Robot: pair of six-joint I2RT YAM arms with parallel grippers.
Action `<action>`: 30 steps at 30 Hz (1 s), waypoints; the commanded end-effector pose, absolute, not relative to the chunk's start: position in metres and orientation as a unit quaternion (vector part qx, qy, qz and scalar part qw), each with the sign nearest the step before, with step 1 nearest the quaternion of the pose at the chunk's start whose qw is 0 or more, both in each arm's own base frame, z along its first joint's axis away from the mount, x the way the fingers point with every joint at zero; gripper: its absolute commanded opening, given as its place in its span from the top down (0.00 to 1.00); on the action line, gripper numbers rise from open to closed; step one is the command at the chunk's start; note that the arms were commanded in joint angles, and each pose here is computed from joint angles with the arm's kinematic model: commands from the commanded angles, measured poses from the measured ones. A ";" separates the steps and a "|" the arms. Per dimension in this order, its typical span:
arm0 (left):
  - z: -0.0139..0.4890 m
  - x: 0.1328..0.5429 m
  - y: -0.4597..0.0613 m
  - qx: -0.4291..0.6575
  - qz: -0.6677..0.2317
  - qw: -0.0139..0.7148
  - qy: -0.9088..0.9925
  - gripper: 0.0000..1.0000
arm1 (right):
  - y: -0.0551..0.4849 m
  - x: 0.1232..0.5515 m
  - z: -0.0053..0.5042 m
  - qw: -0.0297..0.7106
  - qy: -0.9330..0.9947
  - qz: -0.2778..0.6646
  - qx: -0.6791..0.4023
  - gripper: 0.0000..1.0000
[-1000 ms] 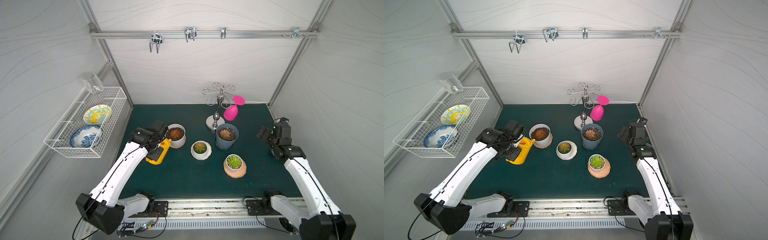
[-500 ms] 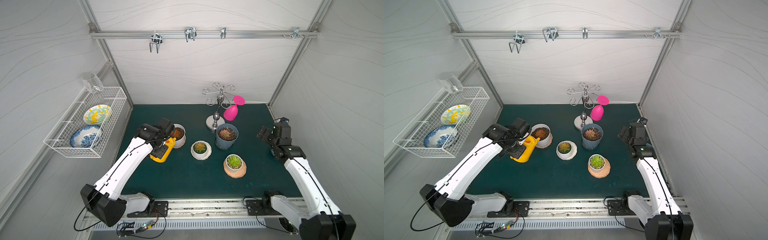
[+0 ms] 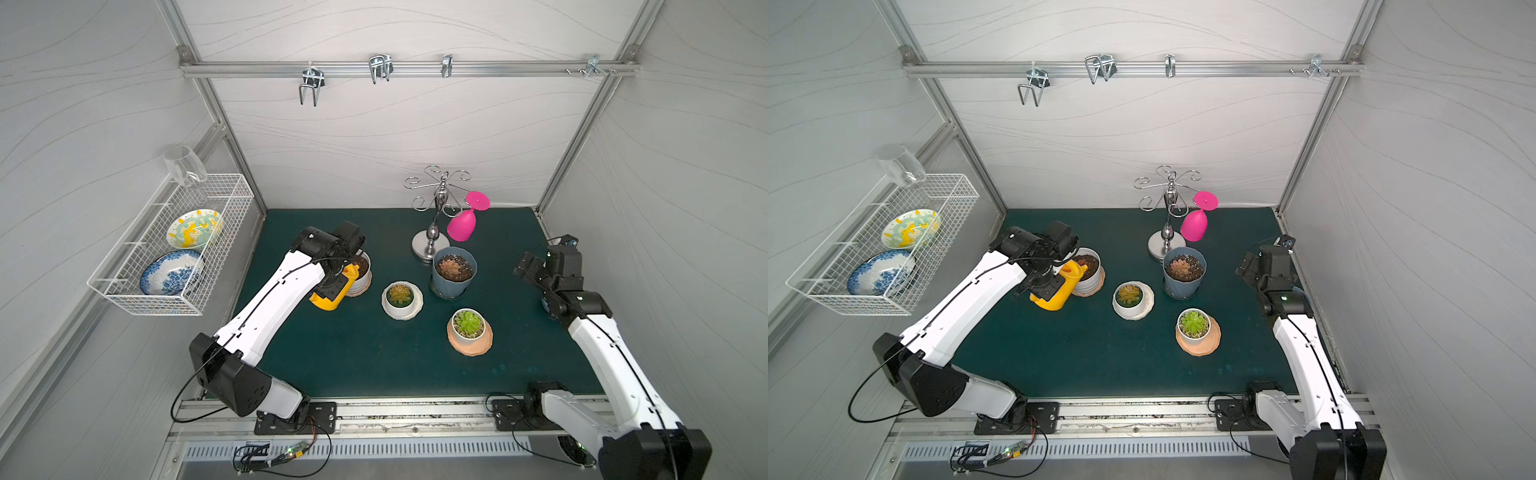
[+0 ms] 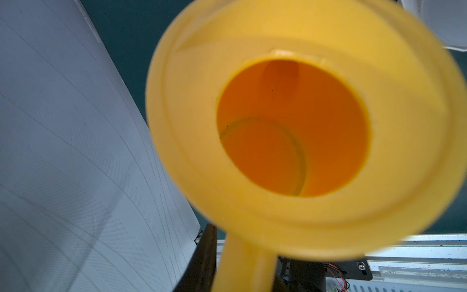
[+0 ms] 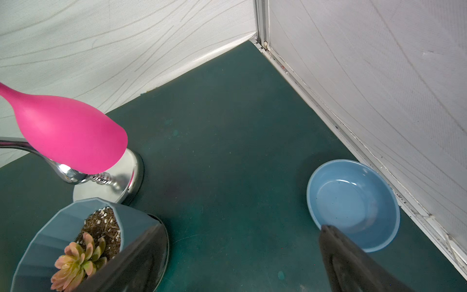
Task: Water the succulent around the soil edge
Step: Water the soil of the potted plant with water.
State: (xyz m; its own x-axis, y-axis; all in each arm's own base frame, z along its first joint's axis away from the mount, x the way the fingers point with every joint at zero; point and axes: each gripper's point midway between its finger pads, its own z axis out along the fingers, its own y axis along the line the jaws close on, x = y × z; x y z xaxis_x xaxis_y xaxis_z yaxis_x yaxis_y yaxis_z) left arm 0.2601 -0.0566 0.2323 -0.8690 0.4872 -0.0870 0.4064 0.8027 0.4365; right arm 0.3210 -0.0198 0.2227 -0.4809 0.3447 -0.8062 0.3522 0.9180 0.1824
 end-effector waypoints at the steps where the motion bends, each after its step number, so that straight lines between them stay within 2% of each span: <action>1: 0.250 0.270 -0.056 0.234 0.225 0.116 0.939 1.00 | -0.025 0.322 0.229 0.478 0.851 -0.006 0.217 0.01; 15: 0.258 0.294 -0.057 0.234 0.250 0.119 0.932 1.00 | -0.025 0.325 0.226 0.474 0.853 -0.006 0.218 0.01; 30: 0.251 0.293 -0.028 0.195 0.236 0.102 0.947 1.00 | -0.024 0.324 0.227 0.475 0.853 -0.003 0.216 0.01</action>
